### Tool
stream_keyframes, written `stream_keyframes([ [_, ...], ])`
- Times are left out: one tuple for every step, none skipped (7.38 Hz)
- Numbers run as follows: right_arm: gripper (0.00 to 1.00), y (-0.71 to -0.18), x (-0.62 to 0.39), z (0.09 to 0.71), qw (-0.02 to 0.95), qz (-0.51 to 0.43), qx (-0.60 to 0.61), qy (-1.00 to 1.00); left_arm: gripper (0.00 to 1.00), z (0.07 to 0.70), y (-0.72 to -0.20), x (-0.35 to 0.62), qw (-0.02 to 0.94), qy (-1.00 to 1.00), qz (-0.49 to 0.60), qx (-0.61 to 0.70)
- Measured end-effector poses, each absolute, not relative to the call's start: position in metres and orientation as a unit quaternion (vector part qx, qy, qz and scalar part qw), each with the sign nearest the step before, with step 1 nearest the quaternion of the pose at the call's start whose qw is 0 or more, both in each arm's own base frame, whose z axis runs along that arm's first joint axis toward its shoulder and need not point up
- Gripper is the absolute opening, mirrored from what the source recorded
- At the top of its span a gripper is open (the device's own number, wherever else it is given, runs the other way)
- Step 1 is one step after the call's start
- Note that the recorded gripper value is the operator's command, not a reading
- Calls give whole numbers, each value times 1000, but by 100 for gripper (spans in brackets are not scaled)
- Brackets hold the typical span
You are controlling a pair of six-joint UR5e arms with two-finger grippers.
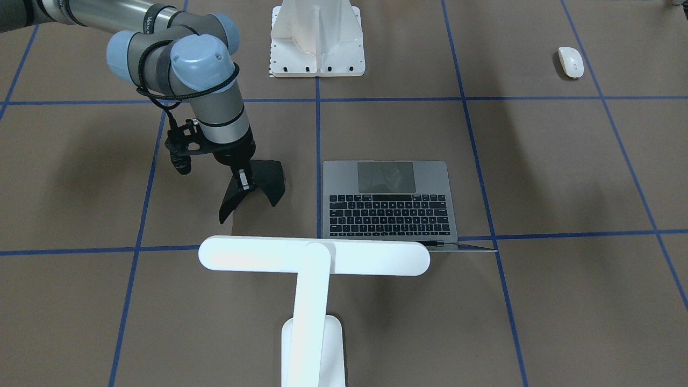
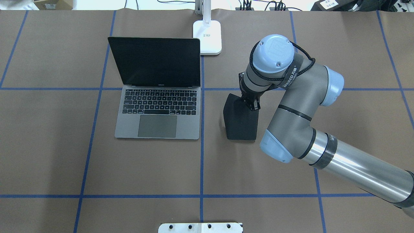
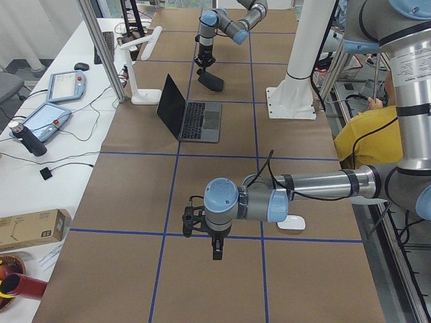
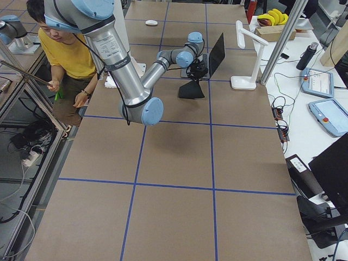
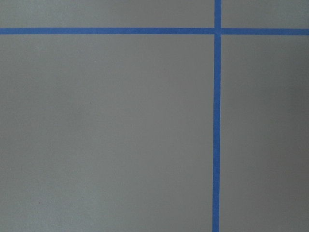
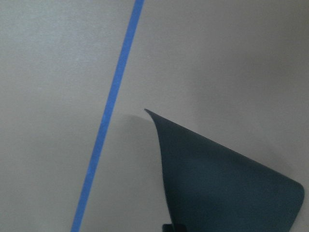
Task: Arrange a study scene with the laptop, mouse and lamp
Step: 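Move the mouse pad with the right gripper next to the laptop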
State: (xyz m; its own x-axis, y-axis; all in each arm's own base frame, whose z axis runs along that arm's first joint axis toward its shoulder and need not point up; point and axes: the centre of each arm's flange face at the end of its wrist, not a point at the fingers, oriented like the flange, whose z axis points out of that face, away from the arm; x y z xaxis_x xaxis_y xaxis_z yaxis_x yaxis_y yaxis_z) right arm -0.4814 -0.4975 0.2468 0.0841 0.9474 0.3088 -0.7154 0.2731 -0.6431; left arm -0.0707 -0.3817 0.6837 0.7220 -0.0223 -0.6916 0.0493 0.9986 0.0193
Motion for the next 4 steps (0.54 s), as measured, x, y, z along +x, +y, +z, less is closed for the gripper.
stream_keyframes([
  [0, -507, -485, 257, 715, 587, -154, -347, 100, 685, -381, -71, 928, 373, -20, 17],
  [0, -518, -487, 268, 712, 594, -145, -345, 100, 686, -381, -70, 928, 373, -20, 16],
  [0, -528, -486, 279, 709, 600, -139, -343, 100, 686, -381, -70, 928, 373, -20, 15],
  [0, -536, -486, 285, 706, 605, -133, -342, 100, 687, -381, -70, 928, 373, -20, 15],
])
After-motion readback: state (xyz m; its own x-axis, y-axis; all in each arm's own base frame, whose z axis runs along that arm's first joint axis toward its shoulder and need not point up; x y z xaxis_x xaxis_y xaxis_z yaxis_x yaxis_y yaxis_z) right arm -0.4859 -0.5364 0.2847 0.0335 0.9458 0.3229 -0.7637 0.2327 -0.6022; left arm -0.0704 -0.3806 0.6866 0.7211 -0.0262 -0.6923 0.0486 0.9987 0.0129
